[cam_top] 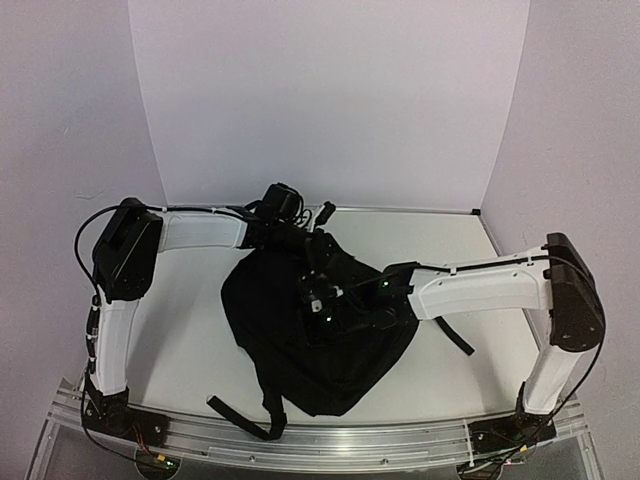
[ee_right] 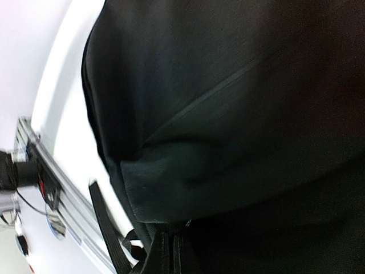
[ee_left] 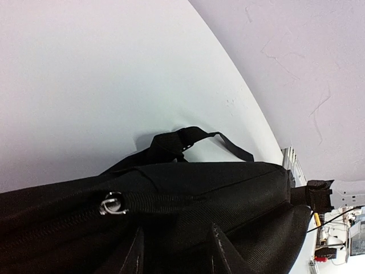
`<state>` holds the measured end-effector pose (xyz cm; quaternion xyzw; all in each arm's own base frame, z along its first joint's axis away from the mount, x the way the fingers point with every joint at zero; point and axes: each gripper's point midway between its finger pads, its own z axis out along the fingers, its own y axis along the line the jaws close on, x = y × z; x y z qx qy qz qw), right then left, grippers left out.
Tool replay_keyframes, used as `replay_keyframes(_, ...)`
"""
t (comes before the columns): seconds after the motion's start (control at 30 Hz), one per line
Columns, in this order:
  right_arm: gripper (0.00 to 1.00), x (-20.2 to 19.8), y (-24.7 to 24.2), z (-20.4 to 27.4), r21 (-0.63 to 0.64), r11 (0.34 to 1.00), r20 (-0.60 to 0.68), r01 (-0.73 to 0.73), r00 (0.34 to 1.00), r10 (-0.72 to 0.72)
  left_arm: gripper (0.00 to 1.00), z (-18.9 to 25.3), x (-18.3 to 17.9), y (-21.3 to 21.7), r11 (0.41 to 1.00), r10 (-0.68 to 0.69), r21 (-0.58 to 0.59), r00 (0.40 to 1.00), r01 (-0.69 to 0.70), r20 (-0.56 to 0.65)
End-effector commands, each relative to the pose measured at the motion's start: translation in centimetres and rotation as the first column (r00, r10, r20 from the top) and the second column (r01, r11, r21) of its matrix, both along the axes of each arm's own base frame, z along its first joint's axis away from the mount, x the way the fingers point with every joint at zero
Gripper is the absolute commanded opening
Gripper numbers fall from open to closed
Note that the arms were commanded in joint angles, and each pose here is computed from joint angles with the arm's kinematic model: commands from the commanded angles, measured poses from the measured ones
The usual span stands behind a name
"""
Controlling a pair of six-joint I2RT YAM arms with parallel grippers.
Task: Pack the student bag
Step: Zip the student bag at the center of the board, then reset both arms
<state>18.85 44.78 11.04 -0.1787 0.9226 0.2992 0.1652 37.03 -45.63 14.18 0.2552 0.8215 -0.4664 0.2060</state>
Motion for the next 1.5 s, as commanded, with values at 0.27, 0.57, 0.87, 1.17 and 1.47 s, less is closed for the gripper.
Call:
replay_keyframes(0.27, 0.0, -8.9, 5.7, 4.5, 0.124, 0.929, 0.03, -0.348, 0.937, 0.347, 0.38, -1.9, 1.6, 0.8, 0.998, 0.057, 0.011, 0.998, -0.056, -0.016)
replay_keyframes(0.57, 0.98, 1.3, 0.2, 9.6, 0.099, 0.994, 0.274, -0.037, 0.962, 0.008, 0.88, 3.7, 3.2, 6.1, 0.985, 0.172, -0.009, 0.981, -0.172, 0.095)
replay_keyframes(0.87, 0.98, 16.7, -13.9, 6.5, -0.044, 0.951, 0.376, 0.306, 0.887, -0.268, 0.99, 3.9, 7.8, 19.6, 0.888, 0.434, 0.082, 0.885, -0.452, 0.17)
replay_keyframes(1.17, 0.98, 24.3, -33.2, 7.1, 0.08, 0.758, 0.407, 0.647, 0.673, -0.617, 1.0, 5.0, 8.2, 39.2, 0.605, 0.758, 0.066, 0.6, -0.793, 0.256)
replay_keyframes(1.47, 0.98, 21.2, -43.5, 12.5, 0.286, 0.542, 0.653, 0.79, 0.253, -0.714, 1.0, 7.6, 2.5, 52.0, 0.215, 0.848, -0.035, 0.169, -0.976, 0.502)
